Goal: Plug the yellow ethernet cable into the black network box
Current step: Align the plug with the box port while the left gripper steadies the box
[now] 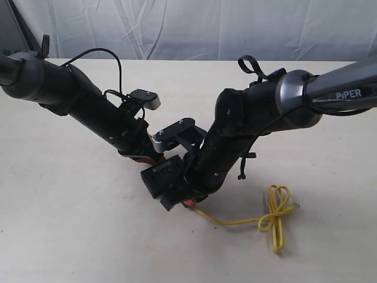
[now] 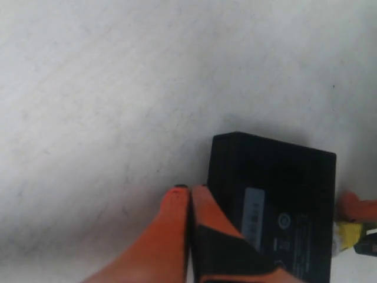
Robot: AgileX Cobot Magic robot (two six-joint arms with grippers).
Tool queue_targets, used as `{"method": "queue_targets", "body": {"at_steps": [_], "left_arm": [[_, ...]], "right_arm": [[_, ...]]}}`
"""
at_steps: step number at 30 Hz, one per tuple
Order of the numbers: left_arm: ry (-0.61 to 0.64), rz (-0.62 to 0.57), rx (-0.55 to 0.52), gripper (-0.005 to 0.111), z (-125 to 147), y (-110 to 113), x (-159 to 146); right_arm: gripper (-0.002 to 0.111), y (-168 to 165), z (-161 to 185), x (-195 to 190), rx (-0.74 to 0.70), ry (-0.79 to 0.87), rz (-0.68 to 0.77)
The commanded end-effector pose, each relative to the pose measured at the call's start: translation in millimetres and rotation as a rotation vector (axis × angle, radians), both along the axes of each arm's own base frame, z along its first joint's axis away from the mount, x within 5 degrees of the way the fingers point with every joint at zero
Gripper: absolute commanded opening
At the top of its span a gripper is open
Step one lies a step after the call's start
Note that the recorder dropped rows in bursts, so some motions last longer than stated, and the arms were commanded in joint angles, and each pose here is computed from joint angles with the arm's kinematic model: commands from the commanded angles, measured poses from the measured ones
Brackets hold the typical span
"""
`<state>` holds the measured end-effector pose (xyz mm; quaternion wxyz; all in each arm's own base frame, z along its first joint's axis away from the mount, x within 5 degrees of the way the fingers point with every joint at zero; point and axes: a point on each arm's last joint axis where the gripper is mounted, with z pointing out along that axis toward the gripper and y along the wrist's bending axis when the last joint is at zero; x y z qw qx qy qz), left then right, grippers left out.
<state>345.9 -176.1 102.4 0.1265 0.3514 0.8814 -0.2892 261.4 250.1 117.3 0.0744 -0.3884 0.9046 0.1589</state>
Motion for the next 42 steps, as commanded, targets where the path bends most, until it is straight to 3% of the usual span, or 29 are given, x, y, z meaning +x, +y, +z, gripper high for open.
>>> {"method": "queue_targets", "body": {"at_steps": [1,21,37,42], "left_arm": [[0.016,-0.013,-0.016,0.000,2.0,-2.0,-2.2],[0.040,-0.041,-0.028,0.000,4.1,-2.7,-5.7],[0.037,-0.050,-0.029,0.000,4.2,-2.8,-6.0],[0.026,-0.062,-0.028,0.000,4.1,-2.7,-5.8]], "right_arm": [[-0.001,1.1,0.8,4.4,0.011,-0.047,-0.002],[-0.001,1.7,-1.1,5.5,0.019,-0.018,-0.102],[-0.001,17.9,17.0,23.7,0.067,-0.078,-0.057],[-0.001,16.8,18.0,28.5,0.012,-0.094,-0.038]]}}
